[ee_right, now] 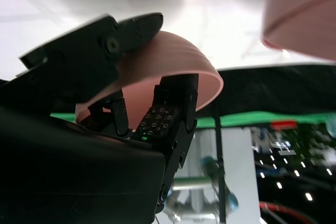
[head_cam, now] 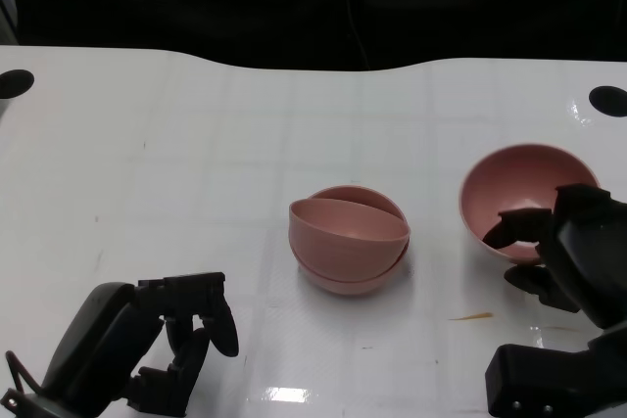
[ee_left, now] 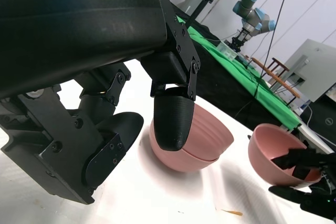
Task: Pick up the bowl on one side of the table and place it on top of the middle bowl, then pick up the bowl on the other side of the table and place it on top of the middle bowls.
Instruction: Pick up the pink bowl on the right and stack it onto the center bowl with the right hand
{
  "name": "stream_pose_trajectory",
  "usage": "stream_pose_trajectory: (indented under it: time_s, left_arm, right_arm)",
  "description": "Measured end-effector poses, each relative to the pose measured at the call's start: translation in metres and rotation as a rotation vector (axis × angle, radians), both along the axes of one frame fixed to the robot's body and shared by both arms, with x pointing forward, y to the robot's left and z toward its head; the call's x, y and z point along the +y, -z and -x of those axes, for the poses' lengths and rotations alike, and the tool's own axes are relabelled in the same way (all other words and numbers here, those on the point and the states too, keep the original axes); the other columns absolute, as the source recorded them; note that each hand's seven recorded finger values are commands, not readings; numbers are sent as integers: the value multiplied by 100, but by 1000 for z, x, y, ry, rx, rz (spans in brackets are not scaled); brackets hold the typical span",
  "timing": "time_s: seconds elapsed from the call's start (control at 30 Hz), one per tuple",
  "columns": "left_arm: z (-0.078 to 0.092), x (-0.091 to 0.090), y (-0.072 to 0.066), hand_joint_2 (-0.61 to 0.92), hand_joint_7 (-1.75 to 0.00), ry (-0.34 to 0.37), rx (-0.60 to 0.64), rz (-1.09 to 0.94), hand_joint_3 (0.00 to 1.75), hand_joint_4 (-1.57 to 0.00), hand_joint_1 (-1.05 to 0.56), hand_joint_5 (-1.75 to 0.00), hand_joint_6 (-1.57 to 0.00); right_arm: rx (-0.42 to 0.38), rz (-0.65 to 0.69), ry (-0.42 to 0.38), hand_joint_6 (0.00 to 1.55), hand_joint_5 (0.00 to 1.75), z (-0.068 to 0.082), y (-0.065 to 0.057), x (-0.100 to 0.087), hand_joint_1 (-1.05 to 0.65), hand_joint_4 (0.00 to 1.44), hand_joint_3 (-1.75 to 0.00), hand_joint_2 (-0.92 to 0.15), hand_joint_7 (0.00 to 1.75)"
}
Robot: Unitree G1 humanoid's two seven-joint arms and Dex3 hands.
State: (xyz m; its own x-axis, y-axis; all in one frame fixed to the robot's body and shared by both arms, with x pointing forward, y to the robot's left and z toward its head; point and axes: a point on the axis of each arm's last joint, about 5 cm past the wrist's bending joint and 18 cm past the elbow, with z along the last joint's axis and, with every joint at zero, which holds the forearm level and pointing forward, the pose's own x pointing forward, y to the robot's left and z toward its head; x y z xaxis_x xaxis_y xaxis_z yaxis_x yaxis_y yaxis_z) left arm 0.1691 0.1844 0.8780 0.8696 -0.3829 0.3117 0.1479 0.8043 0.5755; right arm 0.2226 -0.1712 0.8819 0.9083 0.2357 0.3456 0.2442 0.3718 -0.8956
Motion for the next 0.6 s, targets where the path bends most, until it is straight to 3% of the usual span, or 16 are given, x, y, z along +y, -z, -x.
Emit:
stream_pose_trajectory:
  time_s: [0.07,0.2,0.43,0.47,0.6]
  left_arm:
    - [0,0,0,23,-145,1,-1,0,157,-90,0,-171,-85]
    - [-1,0,0,23,-145,2,-2,0,158,-90,0,-171,-85]
    - [-1,0,0,22,-145,2,-2,0,158,-90,0,-171,-86]
    - [-1,0,0,22,-145,2,-2,0,158,-90,1,-171,-85]
    - [-1,-1,-1,22,-145,5,-2,0,157,-89,1,-170,-85]
  right_arm:
    - [-27,-25,-16,97,175,0,-3,0,2,101,-126,-19,138]
    - [-65,-54,-45,98,175,0,-9,2,2,101,-130,-16,136]
    - [-63,-55,-45,99,175,1,-9,2,2,101,-131,-16,135]
    - [-62,-67,-54,100,175,1,-9,2,2,104,-137,-11,135]
    - [-91,-170,-210,99,175,-7,-24,16,2,106,-149,-3,138]
